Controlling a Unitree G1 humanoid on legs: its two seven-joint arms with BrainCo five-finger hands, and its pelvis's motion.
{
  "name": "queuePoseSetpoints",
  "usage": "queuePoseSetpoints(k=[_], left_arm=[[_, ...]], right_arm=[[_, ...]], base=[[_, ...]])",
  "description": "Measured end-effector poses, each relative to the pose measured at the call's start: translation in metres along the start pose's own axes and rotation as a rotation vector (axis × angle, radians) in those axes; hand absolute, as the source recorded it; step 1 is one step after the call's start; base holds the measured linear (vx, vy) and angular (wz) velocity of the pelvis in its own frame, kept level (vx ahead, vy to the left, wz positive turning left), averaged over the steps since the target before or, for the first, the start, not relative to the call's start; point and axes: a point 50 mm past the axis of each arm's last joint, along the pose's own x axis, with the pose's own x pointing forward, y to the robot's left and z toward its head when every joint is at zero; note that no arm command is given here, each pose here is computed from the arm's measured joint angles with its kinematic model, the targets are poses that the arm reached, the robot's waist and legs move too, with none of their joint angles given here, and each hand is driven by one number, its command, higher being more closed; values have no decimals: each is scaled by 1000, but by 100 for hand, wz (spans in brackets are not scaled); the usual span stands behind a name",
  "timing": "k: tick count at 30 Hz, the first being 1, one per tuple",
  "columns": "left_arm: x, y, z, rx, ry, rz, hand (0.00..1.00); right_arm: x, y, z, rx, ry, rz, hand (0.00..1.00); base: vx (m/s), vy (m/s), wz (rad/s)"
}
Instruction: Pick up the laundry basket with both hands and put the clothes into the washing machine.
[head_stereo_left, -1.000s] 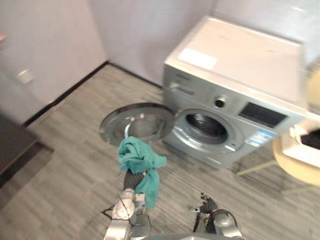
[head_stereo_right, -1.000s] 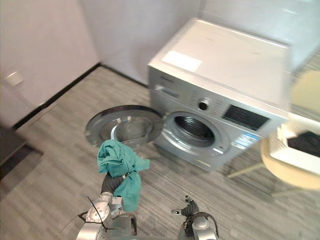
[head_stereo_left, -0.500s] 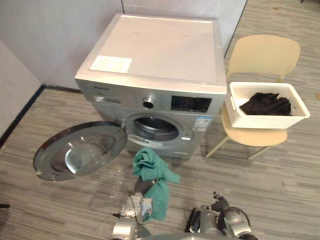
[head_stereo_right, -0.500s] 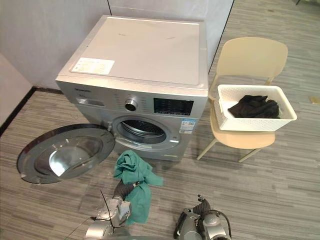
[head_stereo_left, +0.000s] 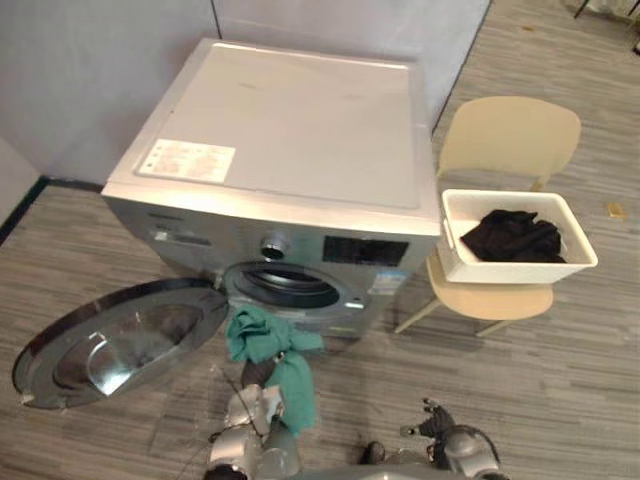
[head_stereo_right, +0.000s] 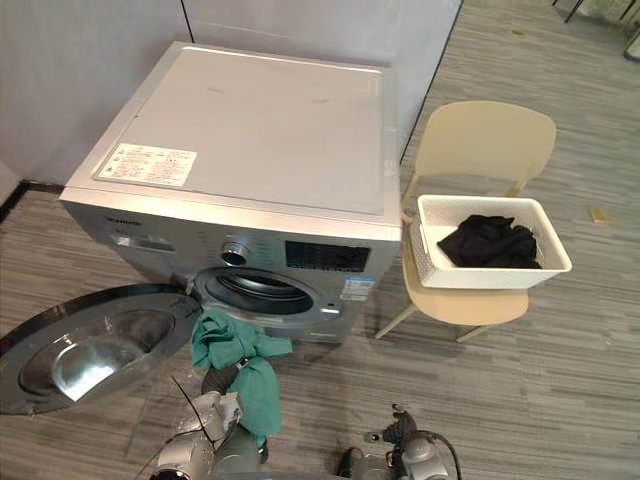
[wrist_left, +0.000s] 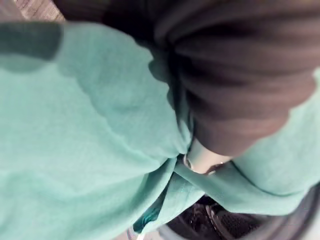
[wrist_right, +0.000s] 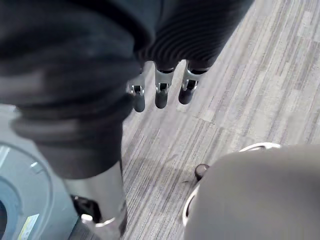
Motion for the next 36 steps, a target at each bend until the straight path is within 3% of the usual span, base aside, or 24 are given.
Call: queuePoseSetpoints(k=[3, 9, 17, 26, 30, 36], left_arm=[[17, -10, 34, 19, -75, -6, 100], [37, -51, 121, -41, -275, -40, 100], [35, -69, 160, -199, -355, -41, 100], [-2, -114, 235, -336, -599, -199, 100], [-36, -122, 280, -410, -794, -276, 100], [-89, -125, 305, -511, -1017, -374, 100]], right_arm=[[3, 9, 38, -21, -117, 25, 0], [7, -18, 119, -59, -321, -81, 0], [-13, -20, 172, 65, -518, -149, 0], [-62, -34, 232, 288, -817, -256, 0], [-66, -42, 232, 335, -829, -298, 0], [-57, -50, 208, 354, -755, -336, 0]], base=[[-6, 220, 13], [-173, 132, -31], [-150, -5, -9], [-90, -40, -10], [-66, -44, -5], [-7, -54, 3]])
